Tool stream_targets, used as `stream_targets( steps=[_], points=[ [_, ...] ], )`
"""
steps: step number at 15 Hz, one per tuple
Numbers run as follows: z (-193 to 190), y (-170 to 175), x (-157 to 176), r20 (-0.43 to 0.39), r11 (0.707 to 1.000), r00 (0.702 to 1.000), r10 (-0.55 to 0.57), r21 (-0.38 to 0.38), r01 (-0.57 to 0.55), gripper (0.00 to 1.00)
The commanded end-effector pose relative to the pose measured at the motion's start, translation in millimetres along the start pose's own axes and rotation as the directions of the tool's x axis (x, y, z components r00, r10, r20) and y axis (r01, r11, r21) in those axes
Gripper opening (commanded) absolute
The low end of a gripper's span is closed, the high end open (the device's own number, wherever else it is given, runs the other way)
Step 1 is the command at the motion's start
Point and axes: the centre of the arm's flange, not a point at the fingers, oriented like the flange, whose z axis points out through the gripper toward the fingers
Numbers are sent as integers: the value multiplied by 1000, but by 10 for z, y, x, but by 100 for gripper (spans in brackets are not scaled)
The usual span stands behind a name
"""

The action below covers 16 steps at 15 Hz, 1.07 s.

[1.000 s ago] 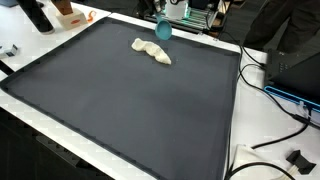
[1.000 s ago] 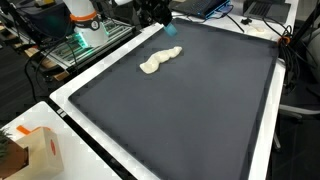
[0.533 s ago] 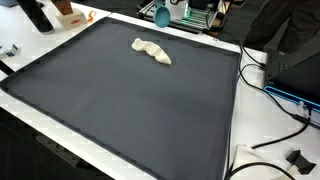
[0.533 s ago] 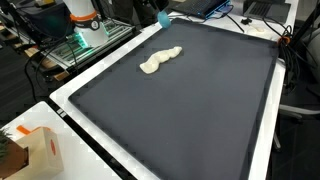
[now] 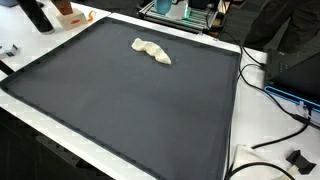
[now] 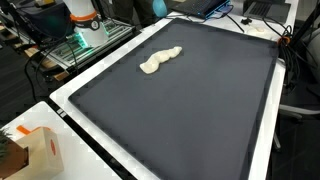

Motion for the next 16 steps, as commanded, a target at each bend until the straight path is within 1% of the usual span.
stream_targets(
  steps=[1,2,3,4,8,9,10,11,13,16],
  points=[
    [-173,-161,-99,-18,996,1000,6,-88,-7,25],
    [-205,-207,-109,-26,994,1000,2,-109,-5,25],
    [-99,-129,-46,-20,998,1000,-4,-62,3,25],
    [-119,-161,-51,-25,998,1000,-7,-65,5,50],
    [-98,-148,-33,-20,998,1000,-3,-65,2,50],
    [0,-112,46,-30,993,999,36,-109,-39,25],
    [152,-61,153,-78,979,993,87,-176,-99,25],
    [263,-23,220,-100,971,990,99,-209,-118,25],
    [491,15,336,-150,942,981,126,-292,-166,25],
    [822,16,473,-224,881,963,150,-412,-233,25]
  ],
)
